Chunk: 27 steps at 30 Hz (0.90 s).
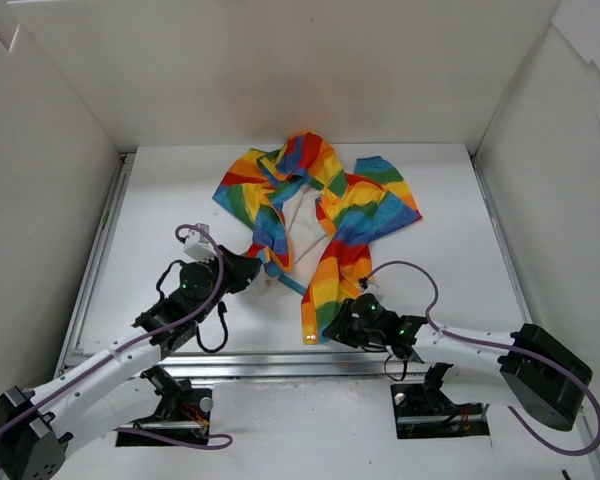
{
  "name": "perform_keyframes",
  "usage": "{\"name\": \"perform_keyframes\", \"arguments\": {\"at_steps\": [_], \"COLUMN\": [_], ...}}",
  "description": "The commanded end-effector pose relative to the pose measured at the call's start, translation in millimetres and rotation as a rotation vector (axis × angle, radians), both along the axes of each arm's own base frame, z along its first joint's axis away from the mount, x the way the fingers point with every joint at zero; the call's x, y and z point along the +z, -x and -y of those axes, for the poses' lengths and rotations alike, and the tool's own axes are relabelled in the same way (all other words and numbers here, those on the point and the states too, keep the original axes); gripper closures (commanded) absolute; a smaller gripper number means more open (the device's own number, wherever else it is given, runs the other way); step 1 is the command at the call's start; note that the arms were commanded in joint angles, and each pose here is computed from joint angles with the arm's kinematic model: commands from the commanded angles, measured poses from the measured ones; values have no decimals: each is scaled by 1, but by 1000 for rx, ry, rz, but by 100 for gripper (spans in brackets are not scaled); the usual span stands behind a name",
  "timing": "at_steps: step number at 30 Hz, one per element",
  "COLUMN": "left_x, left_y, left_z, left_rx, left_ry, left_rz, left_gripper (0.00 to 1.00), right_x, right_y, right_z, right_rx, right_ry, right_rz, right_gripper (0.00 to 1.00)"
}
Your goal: Zip up the jacket
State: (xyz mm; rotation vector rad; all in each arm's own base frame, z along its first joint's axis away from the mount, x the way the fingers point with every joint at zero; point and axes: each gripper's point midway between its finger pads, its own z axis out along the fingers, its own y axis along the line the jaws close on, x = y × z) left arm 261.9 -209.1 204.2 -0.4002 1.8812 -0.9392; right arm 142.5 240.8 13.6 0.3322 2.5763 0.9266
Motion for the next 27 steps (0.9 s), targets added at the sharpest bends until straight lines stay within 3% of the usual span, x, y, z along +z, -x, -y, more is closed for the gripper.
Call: {"name": "perform_keyframes", "arguments": {"at_steps": [1,4,7,11,20,27], "left_x": [32,35,32,30,30,31], "left_y": [-7,-9,-10,-10,-9,-7], "left_z": [2,4,7,7,3,1], "left_rx": [11,9,0,3,13,13], "left_ry": [53,54,59,59,44,34], "left_rz": [63,68,57,55,58,55], "left_gripper": [100,100,100,100,100,100], "right_x": [-13,-18,-18,-17,-21,-28], "right_y": [-7,-7,-7,-1,18,25], "right_z": [24,22,16,7,3,4], "right_rx": [-75,-62,-45,29,97,95], "right_ry": [120,125,109,105,92,118], "right_rz": [30,22,18,1,-76,-98], "right_gripper": [83,91,91,38,55,55]}}
